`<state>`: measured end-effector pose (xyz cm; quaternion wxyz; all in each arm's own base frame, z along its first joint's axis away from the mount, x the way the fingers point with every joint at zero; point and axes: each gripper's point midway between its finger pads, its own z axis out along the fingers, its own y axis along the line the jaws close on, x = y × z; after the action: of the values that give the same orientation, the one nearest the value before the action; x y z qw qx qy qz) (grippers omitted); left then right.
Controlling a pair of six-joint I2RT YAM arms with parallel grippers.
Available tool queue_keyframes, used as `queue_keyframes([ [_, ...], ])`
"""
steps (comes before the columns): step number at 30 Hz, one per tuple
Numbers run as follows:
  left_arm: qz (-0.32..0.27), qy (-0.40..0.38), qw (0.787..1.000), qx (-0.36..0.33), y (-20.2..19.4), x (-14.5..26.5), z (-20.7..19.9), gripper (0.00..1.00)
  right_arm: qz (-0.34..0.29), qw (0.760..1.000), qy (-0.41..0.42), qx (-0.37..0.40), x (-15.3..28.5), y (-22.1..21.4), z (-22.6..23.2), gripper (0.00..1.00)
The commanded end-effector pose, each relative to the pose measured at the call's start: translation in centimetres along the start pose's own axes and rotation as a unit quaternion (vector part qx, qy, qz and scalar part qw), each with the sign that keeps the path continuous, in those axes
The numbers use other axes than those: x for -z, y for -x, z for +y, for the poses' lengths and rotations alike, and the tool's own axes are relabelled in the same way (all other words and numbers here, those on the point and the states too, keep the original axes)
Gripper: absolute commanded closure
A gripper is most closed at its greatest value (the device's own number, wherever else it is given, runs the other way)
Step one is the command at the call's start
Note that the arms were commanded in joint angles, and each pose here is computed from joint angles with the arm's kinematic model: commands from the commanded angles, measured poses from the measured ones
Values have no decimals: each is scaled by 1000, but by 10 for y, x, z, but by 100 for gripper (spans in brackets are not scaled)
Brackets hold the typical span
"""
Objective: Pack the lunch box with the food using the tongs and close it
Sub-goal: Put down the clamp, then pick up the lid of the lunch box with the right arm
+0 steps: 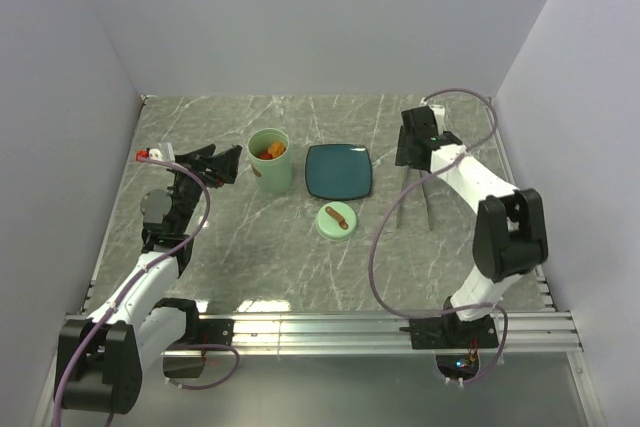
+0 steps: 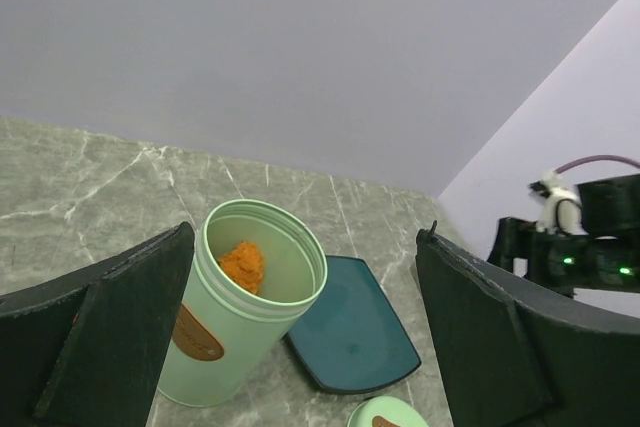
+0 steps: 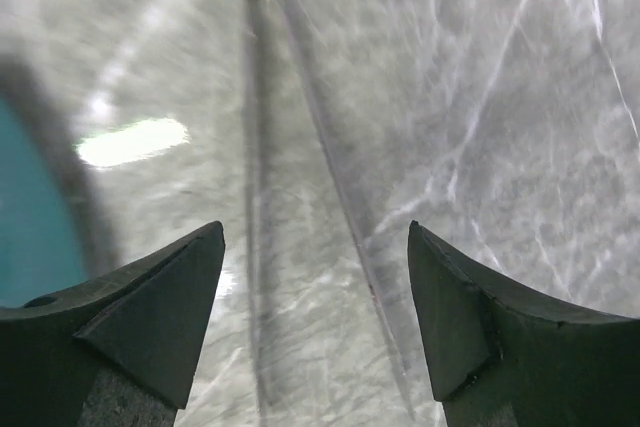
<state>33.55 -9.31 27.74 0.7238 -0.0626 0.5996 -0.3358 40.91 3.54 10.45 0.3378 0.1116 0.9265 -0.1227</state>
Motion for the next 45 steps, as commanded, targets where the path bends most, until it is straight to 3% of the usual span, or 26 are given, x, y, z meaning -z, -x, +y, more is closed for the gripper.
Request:
queue_keyframes([
  [1, -17, 3, 1000, -15, 9, 0, 1, 1, -52, 997, 62, -16, 20, 16, 15, 19],
  [6, -16, 26, 999, -16, 10, -1, 9, 1, -90, 976, 197, 22, 63, 5, 63, 22],
  [17, -10, 44, 999, -13, 7, -3, 15, 0, -96, 938, 316, 101, 112, -55, 122, 26],
  [31, 4, 40, 999, -17, 3, -7, 16, 1, -28, 919, 345, 187, 103, -112, 166, 38],
  [45, 12, 53, 998, -17, -1, -10, 22, 1, 6, 899, 377, 220, 106, -138, 186, 44],
])
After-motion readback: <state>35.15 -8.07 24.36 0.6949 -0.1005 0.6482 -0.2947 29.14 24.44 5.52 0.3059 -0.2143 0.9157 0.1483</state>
